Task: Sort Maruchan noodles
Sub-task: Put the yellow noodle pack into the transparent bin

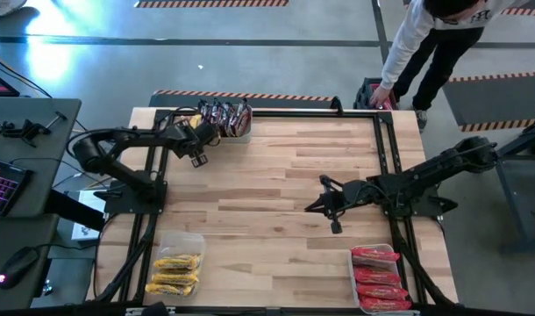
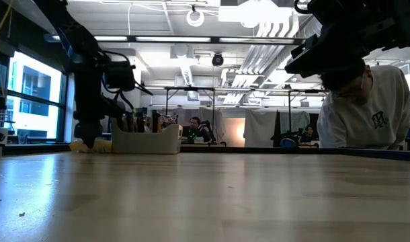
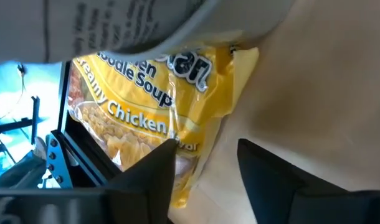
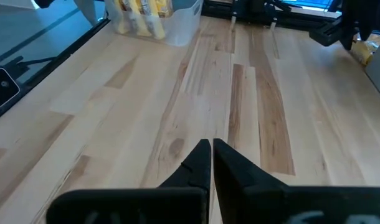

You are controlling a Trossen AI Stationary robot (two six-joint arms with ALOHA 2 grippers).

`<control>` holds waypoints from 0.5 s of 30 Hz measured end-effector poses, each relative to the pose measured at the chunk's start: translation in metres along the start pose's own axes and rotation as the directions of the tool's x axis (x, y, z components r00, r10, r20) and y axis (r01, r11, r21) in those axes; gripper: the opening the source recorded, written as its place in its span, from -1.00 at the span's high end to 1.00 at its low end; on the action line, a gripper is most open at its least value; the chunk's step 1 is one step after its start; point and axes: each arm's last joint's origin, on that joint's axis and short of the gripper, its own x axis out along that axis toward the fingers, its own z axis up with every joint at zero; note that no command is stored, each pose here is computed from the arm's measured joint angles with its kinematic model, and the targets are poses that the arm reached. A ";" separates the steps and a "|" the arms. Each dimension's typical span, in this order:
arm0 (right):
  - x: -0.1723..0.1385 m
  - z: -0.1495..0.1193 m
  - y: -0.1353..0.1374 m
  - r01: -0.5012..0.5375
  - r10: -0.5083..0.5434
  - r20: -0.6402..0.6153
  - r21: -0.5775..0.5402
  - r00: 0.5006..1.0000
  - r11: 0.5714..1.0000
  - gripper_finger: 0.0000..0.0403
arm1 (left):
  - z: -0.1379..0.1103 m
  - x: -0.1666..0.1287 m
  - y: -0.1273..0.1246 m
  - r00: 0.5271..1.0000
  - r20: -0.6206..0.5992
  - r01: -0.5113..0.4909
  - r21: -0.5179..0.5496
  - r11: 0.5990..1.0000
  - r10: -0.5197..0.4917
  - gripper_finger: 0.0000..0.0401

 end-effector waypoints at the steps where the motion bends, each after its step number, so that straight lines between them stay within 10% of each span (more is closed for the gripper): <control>1: 0.000 0.000 0.000 0.000 0.000 0.000 0.000 1.000 1.000 1.00 | 0.000 0.002 0.000 1.000 -0.001 -0.001 -0.005 1.000 0.001 0.23; 15: 0.000 0.000 0.000 0.000 0.000 0.001 0.000 1.000 1.000 1.00 | -0.007 0.003 -0.001 0.997 -0.072 0.045 0.049 0.998 -0.041 0.97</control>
